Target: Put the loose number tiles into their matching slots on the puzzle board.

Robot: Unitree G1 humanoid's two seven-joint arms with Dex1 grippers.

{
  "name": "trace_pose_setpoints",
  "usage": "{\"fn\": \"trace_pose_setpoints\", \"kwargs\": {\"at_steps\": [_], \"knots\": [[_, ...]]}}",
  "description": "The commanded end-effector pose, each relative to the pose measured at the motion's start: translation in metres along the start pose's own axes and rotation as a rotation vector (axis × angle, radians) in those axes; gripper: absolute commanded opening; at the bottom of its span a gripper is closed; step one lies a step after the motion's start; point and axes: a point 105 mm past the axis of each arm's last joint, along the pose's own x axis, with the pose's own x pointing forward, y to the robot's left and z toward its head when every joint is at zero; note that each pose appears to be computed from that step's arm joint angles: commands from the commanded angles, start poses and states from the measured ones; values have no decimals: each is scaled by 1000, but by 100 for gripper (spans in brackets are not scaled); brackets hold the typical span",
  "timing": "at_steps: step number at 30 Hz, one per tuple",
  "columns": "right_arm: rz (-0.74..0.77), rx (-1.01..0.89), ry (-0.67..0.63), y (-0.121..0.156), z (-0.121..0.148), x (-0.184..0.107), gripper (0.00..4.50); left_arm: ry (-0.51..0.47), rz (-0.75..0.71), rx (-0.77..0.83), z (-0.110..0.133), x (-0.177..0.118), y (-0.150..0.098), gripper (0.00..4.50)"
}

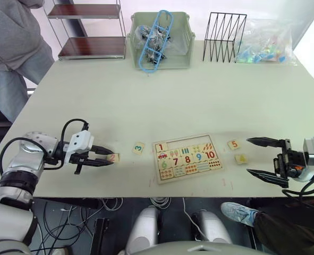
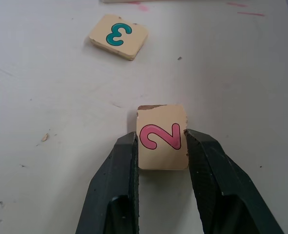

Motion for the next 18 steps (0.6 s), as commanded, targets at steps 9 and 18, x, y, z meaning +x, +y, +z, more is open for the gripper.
{"fn": "trace_pose_setpoints", "kwargs": {"at_steps": [9, 18], "knots": [[-16, -42, -27, 0, 12, 2, 450, -40, -43, 47, 67, -20, 1, 92], [-59, -28, -56, 2, 8, 0, 450, -66, -1, 30, 117, -8, -6, 92]]}}
